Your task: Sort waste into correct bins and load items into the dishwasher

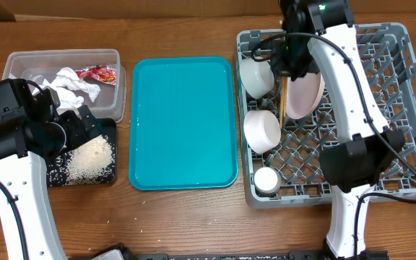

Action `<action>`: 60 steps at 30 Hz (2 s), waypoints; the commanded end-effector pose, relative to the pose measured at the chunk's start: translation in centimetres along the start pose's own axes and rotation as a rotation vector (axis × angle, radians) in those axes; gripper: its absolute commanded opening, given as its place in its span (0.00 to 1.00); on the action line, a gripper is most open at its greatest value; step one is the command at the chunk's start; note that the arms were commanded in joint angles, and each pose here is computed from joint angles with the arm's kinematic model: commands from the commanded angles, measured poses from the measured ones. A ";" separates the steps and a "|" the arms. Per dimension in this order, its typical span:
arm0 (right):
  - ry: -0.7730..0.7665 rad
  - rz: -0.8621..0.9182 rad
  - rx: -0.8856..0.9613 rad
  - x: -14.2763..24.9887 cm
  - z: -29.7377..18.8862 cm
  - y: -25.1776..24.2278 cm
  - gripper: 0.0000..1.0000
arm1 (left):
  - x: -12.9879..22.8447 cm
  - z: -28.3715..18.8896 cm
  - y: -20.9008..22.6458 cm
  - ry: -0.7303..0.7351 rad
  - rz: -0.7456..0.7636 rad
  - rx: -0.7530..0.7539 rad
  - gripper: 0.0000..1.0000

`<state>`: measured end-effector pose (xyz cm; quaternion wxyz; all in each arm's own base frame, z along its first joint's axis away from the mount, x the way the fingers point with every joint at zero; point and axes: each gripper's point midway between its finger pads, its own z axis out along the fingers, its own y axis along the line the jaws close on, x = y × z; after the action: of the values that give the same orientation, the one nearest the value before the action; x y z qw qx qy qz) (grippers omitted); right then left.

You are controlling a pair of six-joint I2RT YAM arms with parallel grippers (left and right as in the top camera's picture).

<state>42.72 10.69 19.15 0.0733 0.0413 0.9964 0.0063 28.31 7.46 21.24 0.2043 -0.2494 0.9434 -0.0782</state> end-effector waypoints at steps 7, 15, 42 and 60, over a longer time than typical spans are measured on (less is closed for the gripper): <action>0.102 -0.011 0.113 1.9 2.4 -3.6 0.26 | -0.2 -0.4 -0.2 -0.017 0.013 0.010 1.00; 0.090 -0.027 0.125 1.8 2.1 -3.8 0.72 | -0.2 -0.4 -0.2 -0.017 0.013 0.010 1.00; -0.552 -0.218 -0.266 11.6 -24.4 -2.0 1.00 | -0.2 -0.4 -0.2 -0.017 0.013 0.010 1.00; -1.049 -0.069 -0.248 12.9 -24.3 -8.4 1.00 | -0.2 -0.4 -0.2 -0.017 0.013 0.010 1.00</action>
<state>25.44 3.97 45.97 0.5851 -0.0127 0.8037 0.1073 28.34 7.47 21.25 0.2049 -0.2493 0.9433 -0.0782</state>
